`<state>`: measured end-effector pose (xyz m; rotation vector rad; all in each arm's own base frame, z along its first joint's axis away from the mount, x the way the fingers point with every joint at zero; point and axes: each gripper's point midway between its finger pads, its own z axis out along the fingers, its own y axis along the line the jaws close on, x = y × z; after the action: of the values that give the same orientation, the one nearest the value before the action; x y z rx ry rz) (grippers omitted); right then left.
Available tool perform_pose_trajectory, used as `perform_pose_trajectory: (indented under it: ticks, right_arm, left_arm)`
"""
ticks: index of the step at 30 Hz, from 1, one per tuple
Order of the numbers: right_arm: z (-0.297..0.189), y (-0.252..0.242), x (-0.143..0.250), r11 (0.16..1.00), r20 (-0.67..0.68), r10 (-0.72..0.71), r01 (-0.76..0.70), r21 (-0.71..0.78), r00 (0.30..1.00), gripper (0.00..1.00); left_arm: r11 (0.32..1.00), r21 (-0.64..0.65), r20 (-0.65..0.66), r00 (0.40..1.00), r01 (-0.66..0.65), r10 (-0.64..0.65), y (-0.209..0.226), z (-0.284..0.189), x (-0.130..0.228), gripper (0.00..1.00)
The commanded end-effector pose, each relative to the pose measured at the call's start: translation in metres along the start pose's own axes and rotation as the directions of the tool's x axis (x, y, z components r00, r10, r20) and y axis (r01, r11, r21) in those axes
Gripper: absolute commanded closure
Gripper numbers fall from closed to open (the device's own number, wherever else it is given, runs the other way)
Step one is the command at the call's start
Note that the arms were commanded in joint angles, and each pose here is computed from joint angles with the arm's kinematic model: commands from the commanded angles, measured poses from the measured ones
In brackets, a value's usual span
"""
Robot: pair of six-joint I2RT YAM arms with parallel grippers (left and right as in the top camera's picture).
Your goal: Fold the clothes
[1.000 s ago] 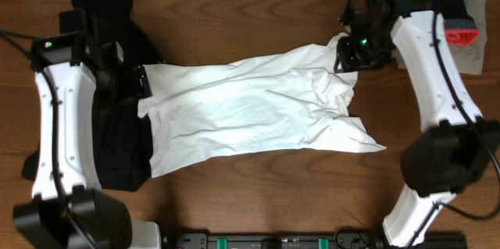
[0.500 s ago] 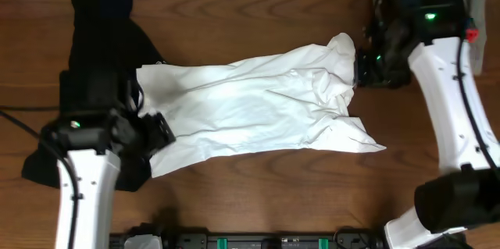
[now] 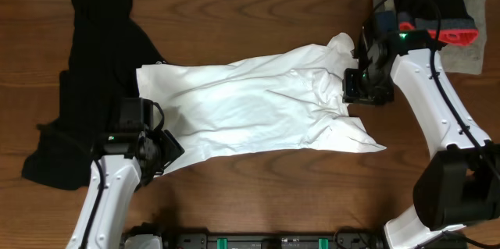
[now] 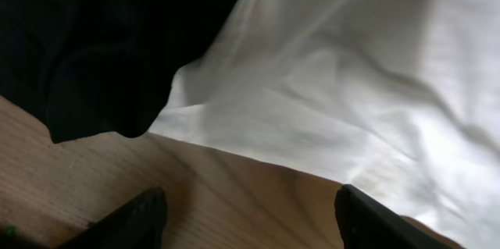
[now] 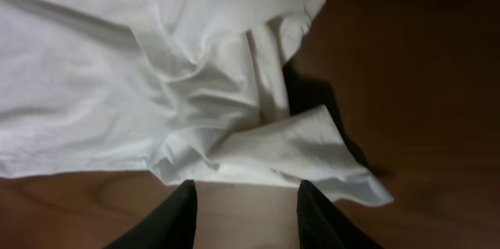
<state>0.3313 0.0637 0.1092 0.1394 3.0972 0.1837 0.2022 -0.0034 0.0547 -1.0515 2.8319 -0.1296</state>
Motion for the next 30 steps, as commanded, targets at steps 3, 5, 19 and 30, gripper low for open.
perform_pose_trajectory:
  ticks: [3,5,19,30]
  right_arm:
    - [0.011,0.008,0.005,1.0,-0.007,-0.008,0.008,-0.022,1.0,0.6]
    - [0.013,0.008,0.006,1.0,-0.009,-0.008,0.008,-0.025,1.0,0.6]
    - [0.013,0.01,0.004,0.999,0.0,-0.02,0.02,-0.031,1.0,0.59]
    - [0.013,0.012,0.011,0.999,-0.03,-0.018,0.016,-0.047,0.999,0.6]
  left_arm:
    - [0.995,-0.099,-0.069,0.998,0.006,-0.013,0.014,0.021,0.008,0.32]
    - [0.991,-0.131,-0.093,0.995,0.004,-0.016,0.018,0.028,0.01,0.33]
    - [0.972,-0.237,-0.045,0.999,-0.006,-0.004,0.027,0.059,-0.012,0.33]
    - [0.964,-0.265,-0.116,0.993,-0.016,-0.016,0.03,0.077,-0.003,0.8]
